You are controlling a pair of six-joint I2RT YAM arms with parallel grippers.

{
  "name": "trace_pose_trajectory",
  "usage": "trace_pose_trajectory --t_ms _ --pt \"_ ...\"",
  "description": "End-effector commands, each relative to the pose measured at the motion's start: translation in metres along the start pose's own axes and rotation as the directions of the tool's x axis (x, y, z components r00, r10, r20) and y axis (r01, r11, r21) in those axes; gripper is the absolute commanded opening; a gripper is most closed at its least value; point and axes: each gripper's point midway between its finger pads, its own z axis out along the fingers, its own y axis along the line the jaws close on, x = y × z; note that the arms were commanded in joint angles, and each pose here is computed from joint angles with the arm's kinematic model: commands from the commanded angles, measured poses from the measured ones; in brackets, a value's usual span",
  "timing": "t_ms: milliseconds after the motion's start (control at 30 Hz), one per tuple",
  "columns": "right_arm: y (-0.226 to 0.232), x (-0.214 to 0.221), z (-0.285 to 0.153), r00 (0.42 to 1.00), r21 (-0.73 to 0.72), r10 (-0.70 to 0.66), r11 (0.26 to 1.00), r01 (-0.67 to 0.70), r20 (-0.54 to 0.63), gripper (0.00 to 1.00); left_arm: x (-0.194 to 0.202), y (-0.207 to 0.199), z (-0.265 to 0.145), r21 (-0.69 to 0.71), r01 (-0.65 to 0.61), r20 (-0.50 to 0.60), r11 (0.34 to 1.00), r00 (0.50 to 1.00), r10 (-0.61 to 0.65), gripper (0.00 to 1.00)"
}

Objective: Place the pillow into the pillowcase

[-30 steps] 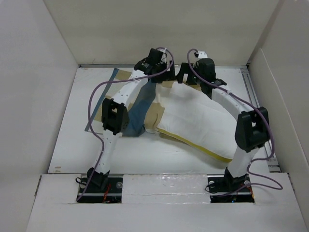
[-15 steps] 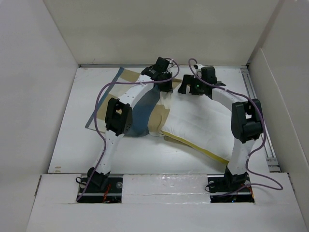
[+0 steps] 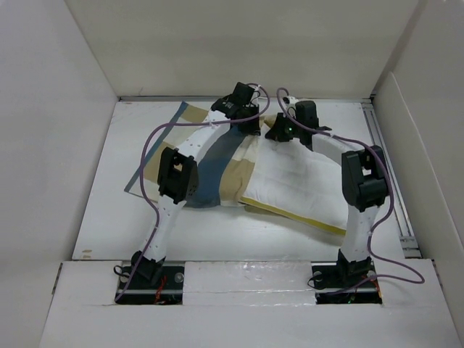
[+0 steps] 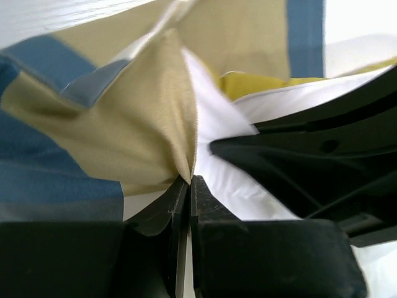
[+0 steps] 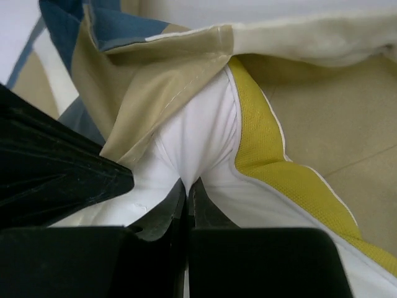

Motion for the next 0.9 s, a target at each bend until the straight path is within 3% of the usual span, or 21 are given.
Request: trace_pose_trajectory --t_ms 0,33,67,133,167,300,533,700,867 --pt "0.064 -0.005 -0.018 0.999 -0.241 -0.022 0.97 0.034 0.049 0.0 -0.04 -0.058 -0.062 0.185 -0.057 0.111 0.981 0.993 0.037 0.0" --pt "0.079 -0.007 -0.025 0.997 -0.285 -0.033 0.957 0.051 0.068 0.0 -0.041 -0.063 -0.068 0.201 -0.063 0.115 0.978 0.993 0.04 0.0" --pt "0.101 -0.031 -0.046 0.986 -0.337 -0.048 0.936 0.101 0.161 0.0 -0.046 -0.067 -0.074 0.207 -0.069 0.131 0.976 0.99 0.043 0.0" --pt "0.128 -0.021 -0.065 0.982 -0.424 -0.051 0.897 0.126 0.183 0.0 -0.049 -0.07 -0.081 0.212 -0.075 0.144 0.974 0.989 0.044 0.0" --pt "0.149 -0.04 -0.088 0.961 -0.472 -0.057 0.862 0.183 0.27 0.0 -0.052 -0.073 -0.089 0.216 -0.079 0.153 0.973 0.987 0.046 0.0" --pt "0.195 -0.023 -0.11 0.944 -0.57 -0.111 0.773 0.278 0.31 0.0 -0.06 -0.088 -0.114 0.258 -0.08 0.182 0.963 0.983 0.033 0.0" --pt "0.209 0.015 -0.106 0.951 -0.662 -0.083 0.7 0.268 0.298 0.0 -0.08 -0.111 -0.153 0.328 -0.072 0.264 0.942 0.964 -0.018 0.0" --pt "0.217 0.034 -0.08 0.96 -0.658 -0.065 0.716 0.235 0.272 0.0 -0.061 -0.137 -0.151 0.371 -0.079 0.228 0.925 0.974 -0.008 0.0" --pt "0.233 0.026 -0.093 0.946 -0.688 -0.004 0.685 0.239 0.325 0.0 -0.022 -0.111 -0.104 0.306 -0.028 0.137 0.952 0.991 -0.014 0.0"
